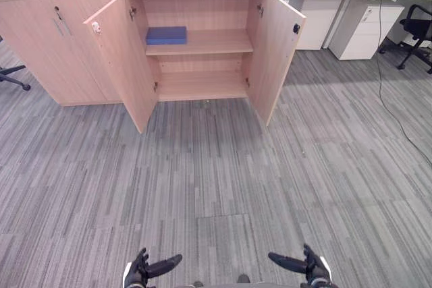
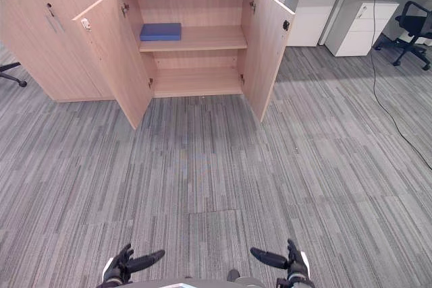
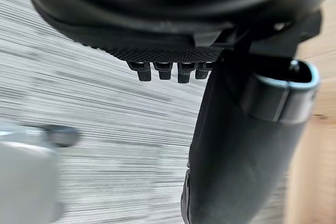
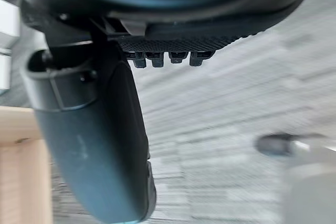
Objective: Walk over to the cabinet, pick up the folder, carry it to the office cabinet, place the folder inside the office cabinet, then close the office cabinet door
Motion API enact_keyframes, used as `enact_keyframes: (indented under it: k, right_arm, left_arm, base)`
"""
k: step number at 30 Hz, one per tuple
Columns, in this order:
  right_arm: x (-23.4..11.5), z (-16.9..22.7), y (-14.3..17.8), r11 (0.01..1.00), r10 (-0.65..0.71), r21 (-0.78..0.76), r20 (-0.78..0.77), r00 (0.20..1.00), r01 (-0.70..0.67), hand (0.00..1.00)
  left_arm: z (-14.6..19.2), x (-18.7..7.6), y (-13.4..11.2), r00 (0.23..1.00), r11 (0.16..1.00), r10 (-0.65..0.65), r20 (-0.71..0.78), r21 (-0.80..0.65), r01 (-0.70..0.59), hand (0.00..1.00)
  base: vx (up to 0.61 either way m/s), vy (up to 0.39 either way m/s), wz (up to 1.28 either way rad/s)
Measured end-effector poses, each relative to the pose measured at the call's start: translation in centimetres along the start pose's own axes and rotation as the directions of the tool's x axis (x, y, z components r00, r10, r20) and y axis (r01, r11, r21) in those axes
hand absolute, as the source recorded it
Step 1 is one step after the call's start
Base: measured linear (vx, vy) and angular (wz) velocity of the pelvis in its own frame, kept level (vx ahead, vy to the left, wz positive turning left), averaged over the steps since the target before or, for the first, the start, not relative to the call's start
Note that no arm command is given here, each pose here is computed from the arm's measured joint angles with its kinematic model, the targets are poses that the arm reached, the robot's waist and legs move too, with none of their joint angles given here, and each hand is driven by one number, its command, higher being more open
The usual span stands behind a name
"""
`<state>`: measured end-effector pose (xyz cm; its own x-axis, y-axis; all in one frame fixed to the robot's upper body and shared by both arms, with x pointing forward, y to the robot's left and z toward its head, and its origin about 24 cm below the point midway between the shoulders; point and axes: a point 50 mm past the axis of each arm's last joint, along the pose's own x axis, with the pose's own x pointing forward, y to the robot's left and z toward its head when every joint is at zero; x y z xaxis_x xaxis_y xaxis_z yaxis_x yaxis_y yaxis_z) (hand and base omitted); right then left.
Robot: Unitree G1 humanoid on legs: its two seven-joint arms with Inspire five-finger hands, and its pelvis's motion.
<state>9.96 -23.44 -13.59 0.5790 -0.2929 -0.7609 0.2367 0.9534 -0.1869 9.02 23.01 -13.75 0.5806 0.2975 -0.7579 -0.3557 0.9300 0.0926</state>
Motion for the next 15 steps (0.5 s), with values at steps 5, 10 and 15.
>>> enact_keyframes:
  k: [5, 10, 15]
  right_arm:
    - [0.2, 1.4, -0.5, 0.997, 0.025, -0.079, 0.060, 0.998, -0.020, 1.00]
    - [0.2, 1.5, -0.8, 0.993, 0.044, -0.110, 0.061, 0.997, -0.037, 1.00]
    - [0.3, 2.4, -1.2, 0.992, 0.042, -0.120, 0.094, 0.995, -0.031, 1.00]
  left_arm:
    - [2.0, 0.1, 0.0, 0.995, 1.000, -0.027, 0.099, 0.004, 0.027, 1.00]
    - [2.4, 0.1, -0.1, 0.992, 0.999, -0.046, 0.115, 0.006, 0.046, 1.00]
    - [2.5, 0.0, -0.1, 0.991, 0.999, -0.049, 0.125, 0.005, 0.049, 1.00]
  base:
    - [0.09, 0.021, 0.00]
    - [0.05, -0.001, -0.01]
    - [0.01, -0.008, -0.02]
